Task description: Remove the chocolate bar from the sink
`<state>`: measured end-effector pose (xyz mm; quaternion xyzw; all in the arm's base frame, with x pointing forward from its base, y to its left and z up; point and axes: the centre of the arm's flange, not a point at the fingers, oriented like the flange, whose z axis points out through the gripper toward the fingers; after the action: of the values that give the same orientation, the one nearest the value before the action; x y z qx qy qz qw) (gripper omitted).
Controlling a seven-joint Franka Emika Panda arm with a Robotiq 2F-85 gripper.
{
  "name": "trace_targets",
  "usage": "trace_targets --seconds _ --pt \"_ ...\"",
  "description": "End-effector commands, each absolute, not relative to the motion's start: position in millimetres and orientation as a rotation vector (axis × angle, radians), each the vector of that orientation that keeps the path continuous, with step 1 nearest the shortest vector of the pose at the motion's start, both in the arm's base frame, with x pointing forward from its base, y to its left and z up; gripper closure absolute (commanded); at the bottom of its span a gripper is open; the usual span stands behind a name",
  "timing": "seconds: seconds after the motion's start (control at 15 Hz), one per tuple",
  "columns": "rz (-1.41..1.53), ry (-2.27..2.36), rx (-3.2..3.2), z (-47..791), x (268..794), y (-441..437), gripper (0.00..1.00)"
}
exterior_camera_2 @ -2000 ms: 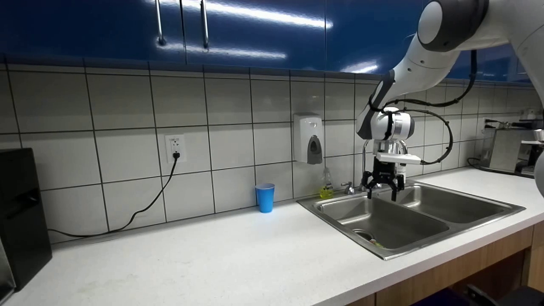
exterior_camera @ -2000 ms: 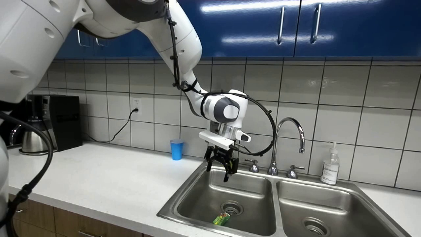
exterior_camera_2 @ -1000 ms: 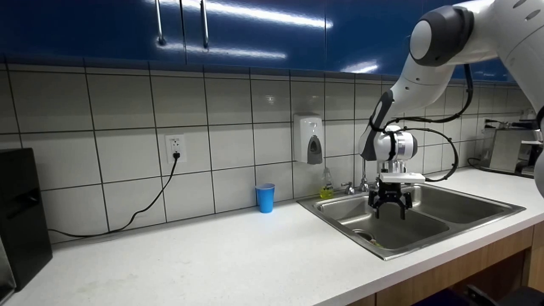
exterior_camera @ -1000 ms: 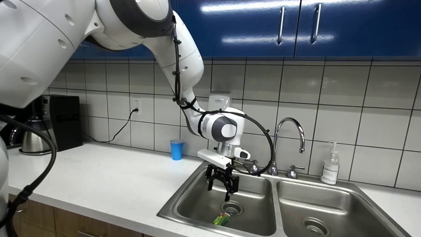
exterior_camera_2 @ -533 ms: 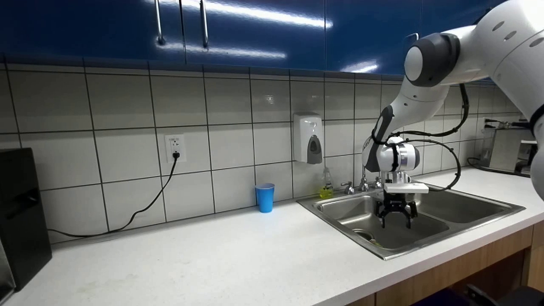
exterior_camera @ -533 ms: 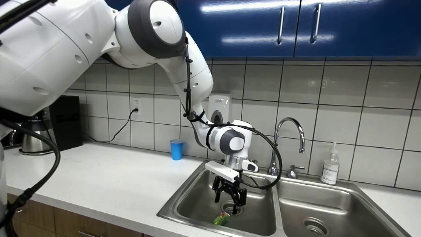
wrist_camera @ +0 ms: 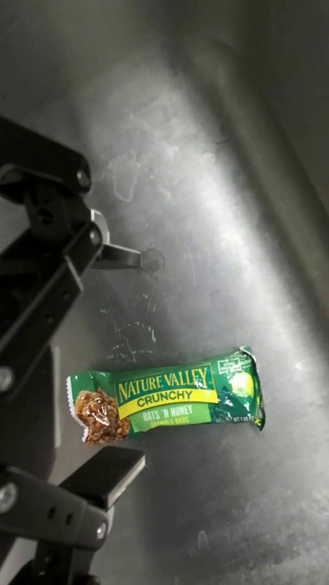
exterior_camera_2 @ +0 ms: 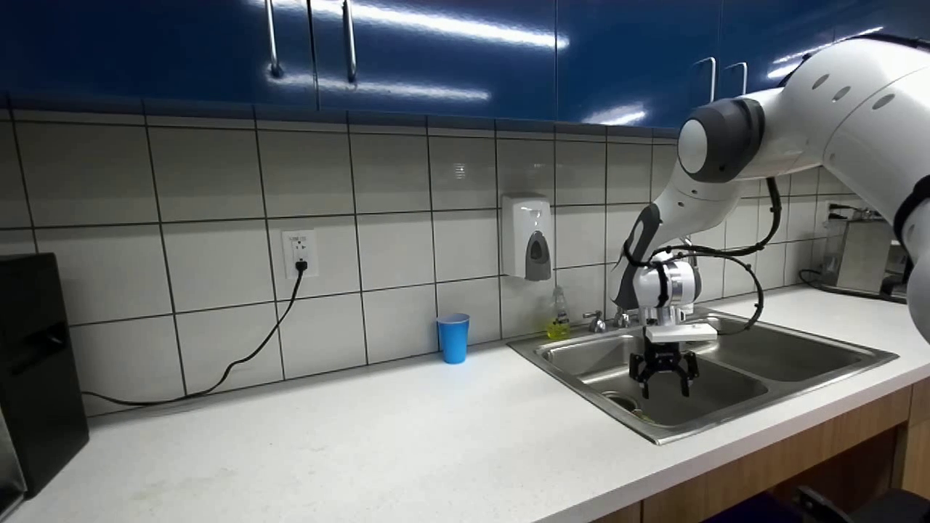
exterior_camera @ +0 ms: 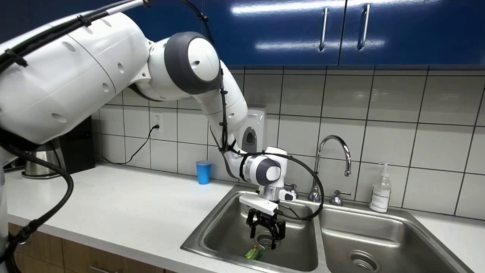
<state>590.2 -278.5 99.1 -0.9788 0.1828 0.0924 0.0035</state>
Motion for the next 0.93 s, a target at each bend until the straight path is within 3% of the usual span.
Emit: trace_targets --seconds 0.0,0.87 --pt "0.305 0.482 -3.07 83 612 -272 0.0" --pt "0.379 0.381 -3.091 48 612 -236 0.0"
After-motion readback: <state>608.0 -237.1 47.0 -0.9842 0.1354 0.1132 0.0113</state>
